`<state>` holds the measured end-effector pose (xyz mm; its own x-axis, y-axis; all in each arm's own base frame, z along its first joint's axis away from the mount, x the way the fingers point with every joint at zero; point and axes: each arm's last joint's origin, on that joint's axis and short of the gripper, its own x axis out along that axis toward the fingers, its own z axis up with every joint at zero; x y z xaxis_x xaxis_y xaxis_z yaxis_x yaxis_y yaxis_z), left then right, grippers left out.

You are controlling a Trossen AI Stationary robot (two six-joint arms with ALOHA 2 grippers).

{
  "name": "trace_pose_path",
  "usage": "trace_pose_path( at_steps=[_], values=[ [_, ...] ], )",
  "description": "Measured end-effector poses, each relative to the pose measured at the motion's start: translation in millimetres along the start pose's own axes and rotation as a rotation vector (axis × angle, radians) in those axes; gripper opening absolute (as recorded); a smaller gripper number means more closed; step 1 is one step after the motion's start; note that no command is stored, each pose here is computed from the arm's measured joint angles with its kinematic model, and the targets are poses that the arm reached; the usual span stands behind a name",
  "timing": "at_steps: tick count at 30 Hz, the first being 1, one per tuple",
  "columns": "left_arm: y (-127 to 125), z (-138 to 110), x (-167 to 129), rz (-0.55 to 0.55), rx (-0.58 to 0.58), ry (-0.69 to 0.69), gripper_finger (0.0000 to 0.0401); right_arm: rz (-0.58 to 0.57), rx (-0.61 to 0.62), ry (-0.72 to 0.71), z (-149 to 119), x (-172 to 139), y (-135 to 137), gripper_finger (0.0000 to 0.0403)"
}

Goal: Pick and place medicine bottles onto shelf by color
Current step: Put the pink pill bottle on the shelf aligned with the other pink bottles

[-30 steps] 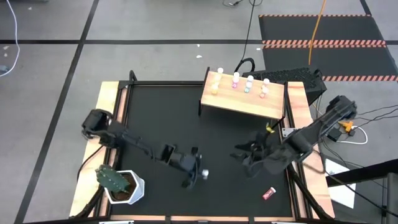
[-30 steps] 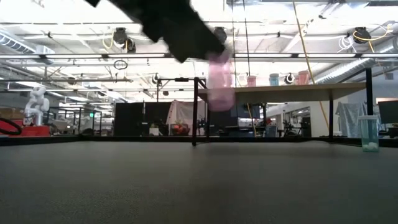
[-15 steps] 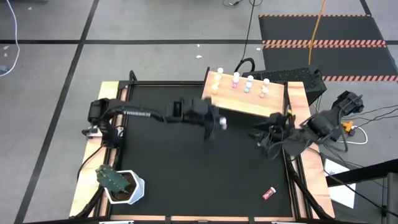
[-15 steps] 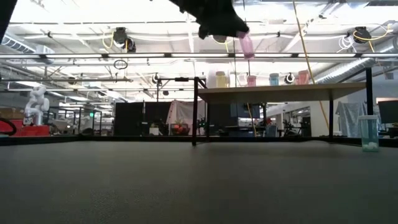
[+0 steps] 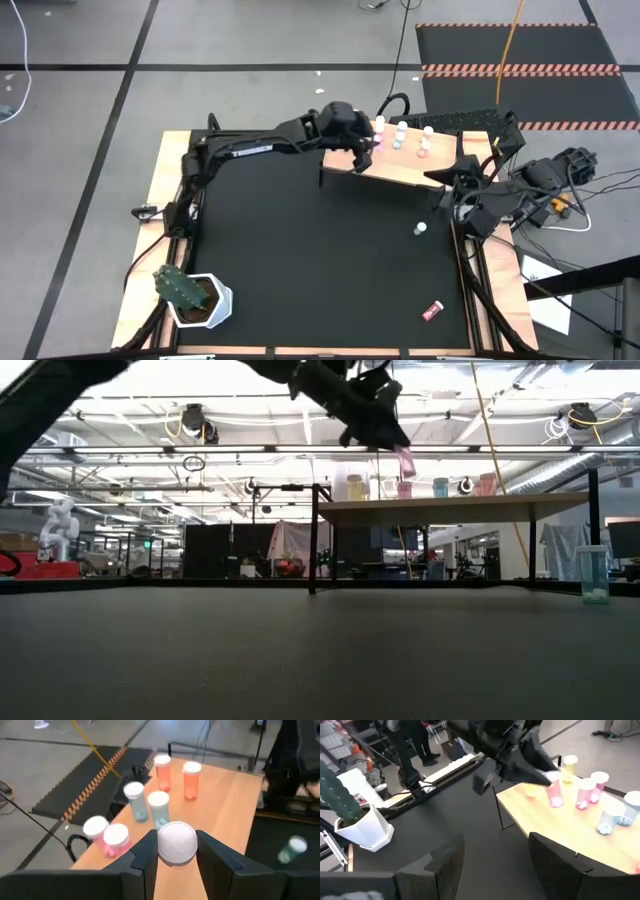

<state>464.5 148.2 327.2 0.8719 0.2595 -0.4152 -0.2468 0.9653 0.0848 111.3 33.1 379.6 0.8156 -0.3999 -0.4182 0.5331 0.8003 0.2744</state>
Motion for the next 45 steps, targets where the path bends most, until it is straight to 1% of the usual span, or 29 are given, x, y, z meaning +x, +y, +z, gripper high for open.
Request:
trace_pose_path(
  at_steps=[2, 3, 6, 8, 11, 16, 22, 28, 36, 45],
  values=[
    [0, 4, 6, -0.008, 0.047, 0.058, 0.0117, -0.006, 0.006, -0.004, 1, -1, -4, 0.0215],
    [1, 8, 8, -0.009, 0.064, 0.065, 0.0117, -0.009, 0.010, -0.007, 2, -2, -5, 0.0215],
    [3, 12, 10, -0.013, 0.073, 0.104, 0.0117, -0.019, 0.025, -0.010, 2, -2, -7, 0.0215],
    [4, 14, 11, -0.014, 0.079, 0.104, 0.0117, -0.027, 0.037, -0.014, 3, -2, -8, 0.0215],
    [4, 12, 11, -0.022, 0.095, 0.119, 0.0117, -0.048, 0.045, -0.020, 4, 0, -8, 0.0215],
    [3, -1, 18, -0.030, 0.131, 0.157, 0.0118, -0.090, 0.064, -0.034, 6, 3, -12, 0.0215],
    [8, -14, 27, -0.019, 0.136, 0.158, 0.0118, -0.115, 0.083, -0.044, 8, 6, -14, 0.0215],
    [15, -22, 30, -0.010, 0.135, 0.173, 0.0118, -0.119, 0.088, -0.045, 9, 6, -15, 0.0215],
    [17, -23, 30, -0.010, 0.135, 0.176, 0.0118, -0.135, 0.117, -0.064, 9, 6, -15, 0.0215],
    [10, -19, 31, -0.017, 0.144, 0.150, 0.0118, -0.136, 0.150, -0.066, 9, 7, -14, 0.0215]
  ],
)
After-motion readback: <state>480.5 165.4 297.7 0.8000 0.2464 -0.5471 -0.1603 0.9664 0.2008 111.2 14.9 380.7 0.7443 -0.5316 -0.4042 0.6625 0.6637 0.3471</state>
